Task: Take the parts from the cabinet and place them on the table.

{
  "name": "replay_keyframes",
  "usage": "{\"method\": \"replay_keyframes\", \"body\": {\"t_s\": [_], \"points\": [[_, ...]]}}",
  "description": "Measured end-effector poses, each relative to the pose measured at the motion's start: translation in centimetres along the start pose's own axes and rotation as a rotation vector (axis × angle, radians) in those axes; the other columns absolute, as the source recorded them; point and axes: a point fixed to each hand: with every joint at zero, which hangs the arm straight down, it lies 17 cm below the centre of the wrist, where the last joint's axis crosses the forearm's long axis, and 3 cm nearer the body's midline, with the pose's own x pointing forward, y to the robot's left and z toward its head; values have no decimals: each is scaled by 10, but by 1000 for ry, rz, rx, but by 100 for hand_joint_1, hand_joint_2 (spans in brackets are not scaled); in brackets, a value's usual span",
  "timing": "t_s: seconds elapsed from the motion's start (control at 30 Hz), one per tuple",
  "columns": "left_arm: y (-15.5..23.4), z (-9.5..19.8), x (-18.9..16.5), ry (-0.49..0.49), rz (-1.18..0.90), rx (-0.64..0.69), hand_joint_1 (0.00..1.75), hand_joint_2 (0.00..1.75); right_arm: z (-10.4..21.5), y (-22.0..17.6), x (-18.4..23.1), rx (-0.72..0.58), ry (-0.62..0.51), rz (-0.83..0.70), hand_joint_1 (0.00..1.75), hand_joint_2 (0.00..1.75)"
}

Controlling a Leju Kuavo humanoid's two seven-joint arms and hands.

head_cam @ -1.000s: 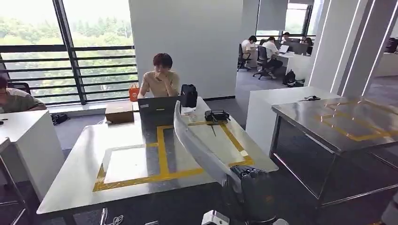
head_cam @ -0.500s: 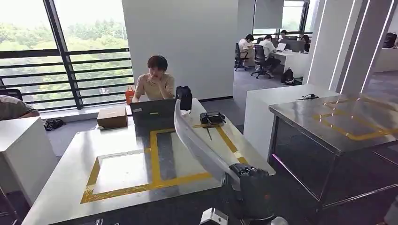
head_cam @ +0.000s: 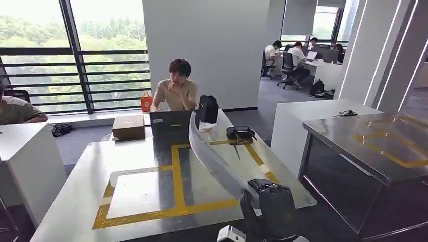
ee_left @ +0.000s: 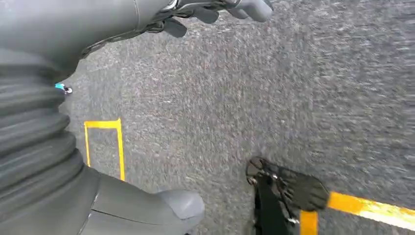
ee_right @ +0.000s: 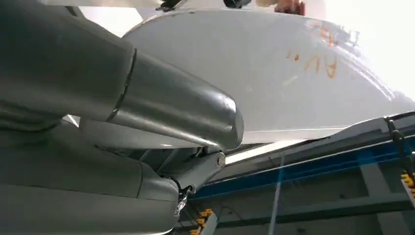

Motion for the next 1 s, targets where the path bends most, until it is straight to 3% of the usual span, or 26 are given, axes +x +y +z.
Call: {"method": "replay_keyframes", "body": {"t_s": [1.0], "points": [[-4,0,7,-7,-15,-9,0,175,7,9,2,42,3,9,175,0]]}}
